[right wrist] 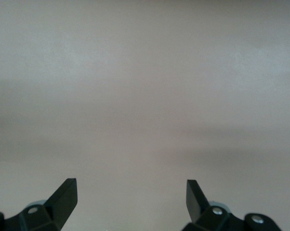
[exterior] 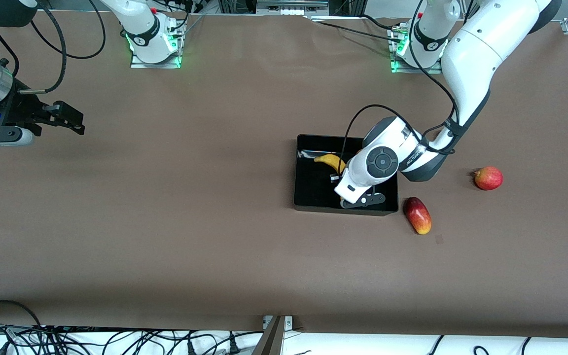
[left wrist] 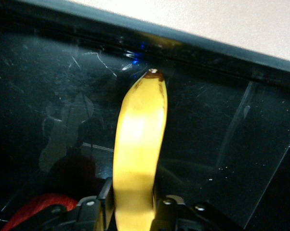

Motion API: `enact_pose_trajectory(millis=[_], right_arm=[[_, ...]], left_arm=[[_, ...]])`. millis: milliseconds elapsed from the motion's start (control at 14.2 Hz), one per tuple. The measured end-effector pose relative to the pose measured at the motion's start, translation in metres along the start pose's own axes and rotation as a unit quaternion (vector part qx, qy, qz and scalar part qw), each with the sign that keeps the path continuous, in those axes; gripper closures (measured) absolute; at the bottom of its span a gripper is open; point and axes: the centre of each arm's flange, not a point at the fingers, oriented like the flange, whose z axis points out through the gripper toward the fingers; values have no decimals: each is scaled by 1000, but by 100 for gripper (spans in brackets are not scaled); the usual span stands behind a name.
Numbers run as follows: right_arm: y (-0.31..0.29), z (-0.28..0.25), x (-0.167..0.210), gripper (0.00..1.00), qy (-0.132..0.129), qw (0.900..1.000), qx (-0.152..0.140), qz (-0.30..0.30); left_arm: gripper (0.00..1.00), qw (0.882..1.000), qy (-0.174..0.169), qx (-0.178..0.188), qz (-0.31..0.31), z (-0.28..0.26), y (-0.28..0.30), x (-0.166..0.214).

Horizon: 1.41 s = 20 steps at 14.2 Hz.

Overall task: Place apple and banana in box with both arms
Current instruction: 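Open the left gripper to release the banana and withdraw it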

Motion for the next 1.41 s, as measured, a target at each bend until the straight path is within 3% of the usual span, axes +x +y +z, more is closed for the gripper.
enact_pose_trajectory(millis=[211,423,564,846,1198,1410], right_arm=[[0,0,0,0,0,1000,0,0],[0,0,0,0,0,1000,0,0],[0,0,0,0,0,1000,0,0],[0,0,0,0,0,1000,0,0],[0,0,0,0,1,1000,0,0],[0,-1,0,0,1,1000,0,0]], left_arm=[[30,1000,9,-4,-5,-11,0,4],[2,999,27,15,-19,-68,-13,11],[0,998,29,47,-18,-126,-33,14],[0,994,12,90,59,-227,-94,19],[0,991,18,62,120,-310,-194,25],[0,990,43,63,116,-354,-238,1]])
